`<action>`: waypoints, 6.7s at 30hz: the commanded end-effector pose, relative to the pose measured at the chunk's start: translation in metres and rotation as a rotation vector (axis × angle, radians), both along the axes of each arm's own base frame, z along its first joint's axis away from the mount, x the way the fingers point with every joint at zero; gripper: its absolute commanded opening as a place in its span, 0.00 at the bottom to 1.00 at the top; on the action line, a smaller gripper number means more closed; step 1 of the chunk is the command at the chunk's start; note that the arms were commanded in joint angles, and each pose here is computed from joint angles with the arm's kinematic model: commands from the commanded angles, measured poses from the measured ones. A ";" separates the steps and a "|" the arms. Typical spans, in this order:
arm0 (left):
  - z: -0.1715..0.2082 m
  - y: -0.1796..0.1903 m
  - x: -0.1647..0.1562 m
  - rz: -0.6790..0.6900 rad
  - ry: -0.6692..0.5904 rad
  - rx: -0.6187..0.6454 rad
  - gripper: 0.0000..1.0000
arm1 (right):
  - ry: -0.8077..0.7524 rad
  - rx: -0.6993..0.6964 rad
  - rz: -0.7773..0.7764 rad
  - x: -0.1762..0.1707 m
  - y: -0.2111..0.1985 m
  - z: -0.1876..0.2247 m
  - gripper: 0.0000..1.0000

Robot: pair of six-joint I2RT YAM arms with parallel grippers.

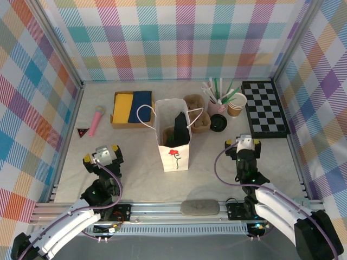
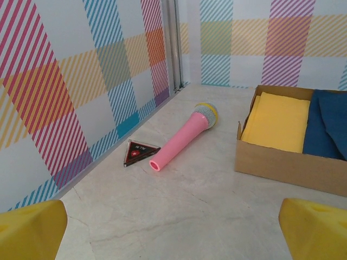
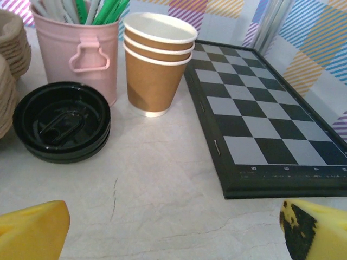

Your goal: Pack the takeout coffee

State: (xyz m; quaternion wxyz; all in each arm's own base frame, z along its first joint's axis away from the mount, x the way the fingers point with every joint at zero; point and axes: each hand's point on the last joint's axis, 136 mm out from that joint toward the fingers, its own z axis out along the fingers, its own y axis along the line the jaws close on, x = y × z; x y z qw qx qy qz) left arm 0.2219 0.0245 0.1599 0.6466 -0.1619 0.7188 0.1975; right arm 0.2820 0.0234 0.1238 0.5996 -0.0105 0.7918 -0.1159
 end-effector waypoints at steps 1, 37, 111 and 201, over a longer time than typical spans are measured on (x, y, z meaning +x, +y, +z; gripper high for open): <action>0.007 0.002 0.004 -0.005 -0.056 -0.042 1.00 | -0.108 0.061 0.016 0.005 0.002 0.021 0.99; -0.001 0.001 0.025 -0.038 -0.073 -0.080 1.00 | -0.152 0.074 0.060 0.045 0.012 0.019 0.99; -0.024 -0.015 0.108 -0.116 -0.046 -0.030 1.00 | 0.033 0.179 0.089 0.109 -0.006 -0.027 0.99; -0.079 -0.034 0.178 -0.437 0.266 -0.210 1.00 | 0.072 0.246 0.048 0.114 -0.021 -0.031 0.99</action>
